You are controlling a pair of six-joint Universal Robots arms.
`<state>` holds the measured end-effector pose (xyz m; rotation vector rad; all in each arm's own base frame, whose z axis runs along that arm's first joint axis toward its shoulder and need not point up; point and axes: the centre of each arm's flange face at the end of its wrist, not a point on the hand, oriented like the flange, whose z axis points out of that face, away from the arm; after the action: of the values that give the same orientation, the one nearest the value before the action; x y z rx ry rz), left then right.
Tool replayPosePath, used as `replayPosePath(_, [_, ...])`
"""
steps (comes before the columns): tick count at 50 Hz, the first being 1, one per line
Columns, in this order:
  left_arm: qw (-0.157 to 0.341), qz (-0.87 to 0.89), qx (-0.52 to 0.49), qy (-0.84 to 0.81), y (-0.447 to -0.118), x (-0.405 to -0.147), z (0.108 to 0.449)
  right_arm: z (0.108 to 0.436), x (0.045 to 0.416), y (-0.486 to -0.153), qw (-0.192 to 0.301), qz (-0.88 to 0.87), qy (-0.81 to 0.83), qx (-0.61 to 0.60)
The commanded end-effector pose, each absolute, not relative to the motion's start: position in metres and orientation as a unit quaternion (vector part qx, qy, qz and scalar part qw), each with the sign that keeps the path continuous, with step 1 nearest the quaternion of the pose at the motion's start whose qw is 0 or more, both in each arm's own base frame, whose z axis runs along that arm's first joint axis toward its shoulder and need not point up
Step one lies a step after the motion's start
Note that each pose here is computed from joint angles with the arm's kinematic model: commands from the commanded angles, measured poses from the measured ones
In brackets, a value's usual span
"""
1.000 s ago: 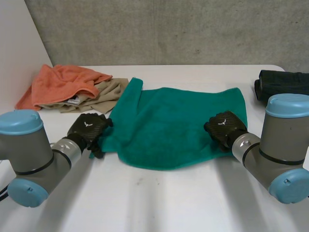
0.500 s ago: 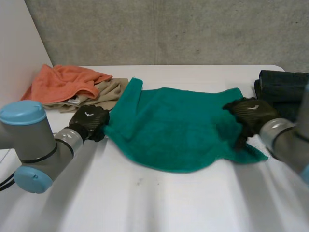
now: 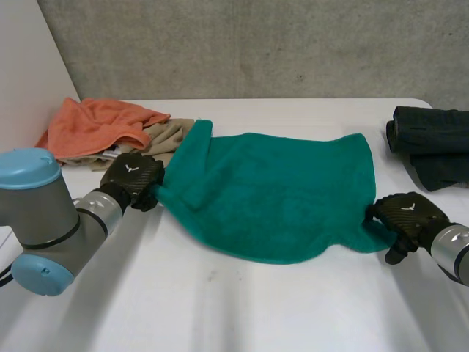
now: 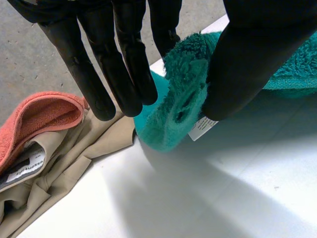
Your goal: Fold the laundry.
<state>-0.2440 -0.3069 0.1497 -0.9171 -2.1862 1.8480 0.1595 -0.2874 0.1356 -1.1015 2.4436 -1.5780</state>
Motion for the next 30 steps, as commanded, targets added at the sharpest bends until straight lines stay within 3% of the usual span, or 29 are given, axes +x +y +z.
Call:
replayPosePath(1, [0.067,0.614,-0.303,-0.726,-0.308,-0.243,0.150,0.130,0.163,-0.295,0.024,-0.509,0.782,-0.358])
replayPosePath(16, [0.064,0.618,-0.299,-0.724,-0.311,-0.241,0.155,0.111,0.180,-0.306,0.033,-0.512,0.771,-0.377])
replayPosePath(23, [0.057,0.647,-0.293,-0.701,-0.309,-0.239,0.187,0.121,0.177,-0.319,0.012,-0.544,0.755,-0.365])
replayPosePath(30, [0.047,0.697,-0.280,-0.658,-0.295,-0.228,0.248,0.204,0.173,-0.323,-0.046,-0.636,0.689,-0.343])
